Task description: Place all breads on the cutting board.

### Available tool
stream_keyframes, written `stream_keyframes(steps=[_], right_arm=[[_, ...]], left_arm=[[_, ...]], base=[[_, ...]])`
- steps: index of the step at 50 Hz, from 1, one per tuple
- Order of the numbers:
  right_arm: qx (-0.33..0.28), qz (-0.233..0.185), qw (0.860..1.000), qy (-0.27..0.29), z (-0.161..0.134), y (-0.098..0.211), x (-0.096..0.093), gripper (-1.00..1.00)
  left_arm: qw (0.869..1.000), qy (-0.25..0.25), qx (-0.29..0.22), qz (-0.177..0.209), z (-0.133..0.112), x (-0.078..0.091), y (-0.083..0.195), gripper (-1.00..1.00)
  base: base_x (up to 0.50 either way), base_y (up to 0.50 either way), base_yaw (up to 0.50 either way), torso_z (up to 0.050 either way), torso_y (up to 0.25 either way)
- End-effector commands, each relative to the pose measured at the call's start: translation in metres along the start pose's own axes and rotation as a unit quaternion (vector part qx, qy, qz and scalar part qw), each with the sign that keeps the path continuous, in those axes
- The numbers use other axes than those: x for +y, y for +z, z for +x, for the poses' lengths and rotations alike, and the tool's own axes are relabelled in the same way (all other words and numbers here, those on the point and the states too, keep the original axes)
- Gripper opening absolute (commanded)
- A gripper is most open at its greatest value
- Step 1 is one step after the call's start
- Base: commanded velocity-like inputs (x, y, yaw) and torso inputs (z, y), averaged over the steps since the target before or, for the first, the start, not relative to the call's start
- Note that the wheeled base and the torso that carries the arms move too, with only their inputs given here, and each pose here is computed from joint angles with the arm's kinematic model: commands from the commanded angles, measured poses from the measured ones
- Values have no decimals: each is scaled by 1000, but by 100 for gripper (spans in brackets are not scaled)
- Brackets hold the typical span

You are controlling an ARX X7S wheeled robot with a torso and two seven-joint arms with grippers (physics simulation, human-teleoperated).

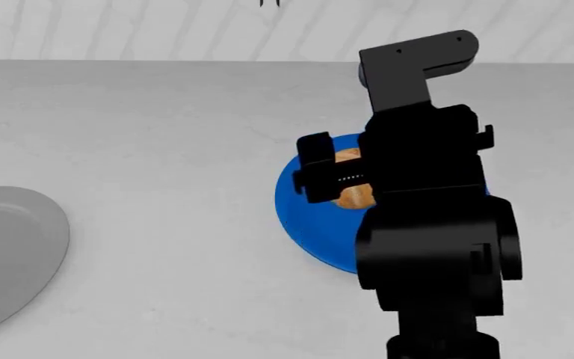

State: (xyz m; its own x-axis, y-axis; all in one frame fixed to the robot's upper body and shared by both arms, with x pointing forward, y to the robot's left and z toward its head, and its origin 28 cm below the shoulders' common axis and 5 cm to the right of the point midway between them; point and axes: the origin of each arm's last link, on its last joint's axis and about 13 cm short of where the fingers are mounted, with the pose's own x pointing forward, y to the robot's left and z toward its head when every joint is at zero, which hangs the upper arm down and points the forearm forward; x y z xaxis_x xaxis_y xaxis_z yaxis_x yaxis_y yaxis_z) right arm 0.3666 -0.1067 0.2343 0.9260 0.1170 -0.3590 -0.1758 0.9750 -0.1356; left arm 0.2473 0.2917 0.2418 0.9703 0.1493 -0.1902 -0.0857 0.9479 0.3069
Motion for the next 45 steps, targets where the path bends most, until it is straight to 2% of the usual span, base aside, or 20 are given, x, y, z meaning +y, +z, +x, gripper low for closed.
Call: stream_keyframes(steps=[1,15,31,45], right_arm=[[16,3,1000,-8,15,-5,-1,100],[31,8,1000,-1,23,-10,0,100],[46,-7,999,7,31,-16,7,100],[51,-2,999,5,38,-20,5,100]], left_arm=[[1000,4,0,-3,2,0,-2,-100],[1000,6,0,-4,3,0,-2,-100],[1000,4,2,-4,3,-1,-4,-100],[1000,5,2,-5,4,-1,-5,-100]], base=[[0,0,0,0,0],[0,0,0,0,0],[0,0,0,0,1],[0,0,0,0,0]])
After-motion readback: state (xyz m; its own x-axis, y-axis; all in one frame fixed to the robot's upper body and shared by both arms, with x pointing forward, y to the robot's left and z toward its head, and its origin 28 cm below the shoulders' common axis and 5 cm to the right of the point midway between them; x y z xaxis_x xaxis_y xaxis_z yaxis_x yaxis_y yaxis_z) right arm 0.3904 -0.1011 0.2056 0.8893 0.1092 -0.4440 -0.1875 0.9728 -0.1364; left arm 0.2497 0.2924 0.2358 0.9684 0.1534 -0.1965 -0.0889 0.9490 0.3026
